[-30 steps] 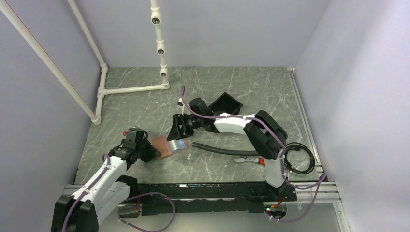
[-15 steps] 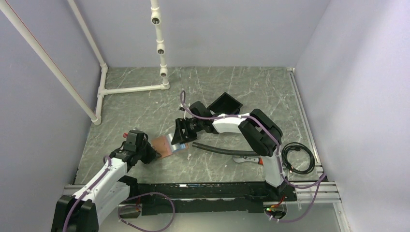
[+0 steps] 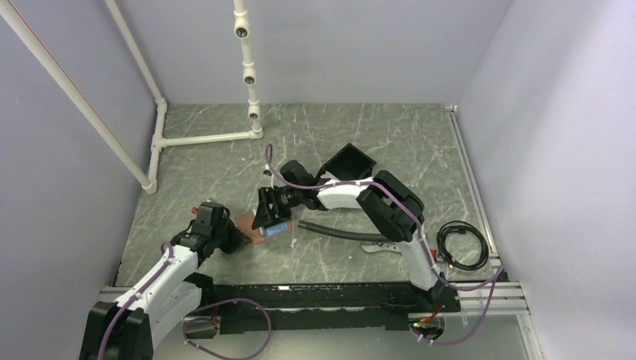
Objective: Put the credit cards into the card holder
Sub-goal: Open the card holder at the center of the board.
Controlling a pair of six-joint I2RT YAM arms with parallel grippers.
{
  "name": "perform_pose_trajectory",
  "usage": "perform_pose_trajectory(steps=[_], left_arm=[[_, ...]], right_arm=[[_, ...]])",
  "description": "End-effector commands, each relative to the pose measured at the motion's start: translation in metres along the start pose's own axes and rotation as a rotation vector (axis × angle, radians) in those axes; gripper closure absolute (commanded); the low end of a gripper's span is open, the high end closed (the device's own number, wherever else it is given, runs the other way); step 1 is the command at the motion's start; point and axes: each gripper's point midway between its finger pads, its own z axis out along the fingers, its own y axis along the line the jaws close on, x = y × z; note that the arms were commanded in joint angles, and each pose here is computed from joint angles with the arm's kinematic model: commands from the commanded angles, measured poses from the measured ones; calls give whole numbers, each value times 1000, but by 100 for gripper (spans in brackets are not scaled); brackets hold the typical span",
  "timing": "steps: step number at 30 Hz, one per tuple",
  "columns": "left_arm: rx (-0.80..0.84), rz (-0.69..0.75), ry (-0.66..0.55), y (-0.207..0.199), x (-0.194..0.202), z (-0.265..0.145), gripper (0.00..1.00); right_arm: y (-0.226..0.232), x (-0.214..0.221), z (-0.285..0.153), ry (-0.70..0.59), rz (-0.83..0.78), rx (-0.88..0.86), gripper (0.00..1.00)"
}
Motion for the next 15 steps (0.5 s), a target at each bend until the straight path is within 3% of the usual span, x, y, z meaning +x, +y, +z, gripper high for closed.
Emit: perform_pose_trajectory(steps=[1, 9, 12, 15], left_arm=[[13, -2, -12, -3, -2, -2, 100], [14, 6, -30, -6, -5, -14, 99], [29, 5, -30, -9, -5, -19, 94], [26, -6, -33, -10, -6, -23, 97]], right_arm=[[31, -17, 11, -16, -29, -152, 34], [34, -11, 17, 7, 19, -237, 33], [41, -10, 14, 8, 3, -276, 32], [51, -12, 9, -4, -12, -317, 32]])
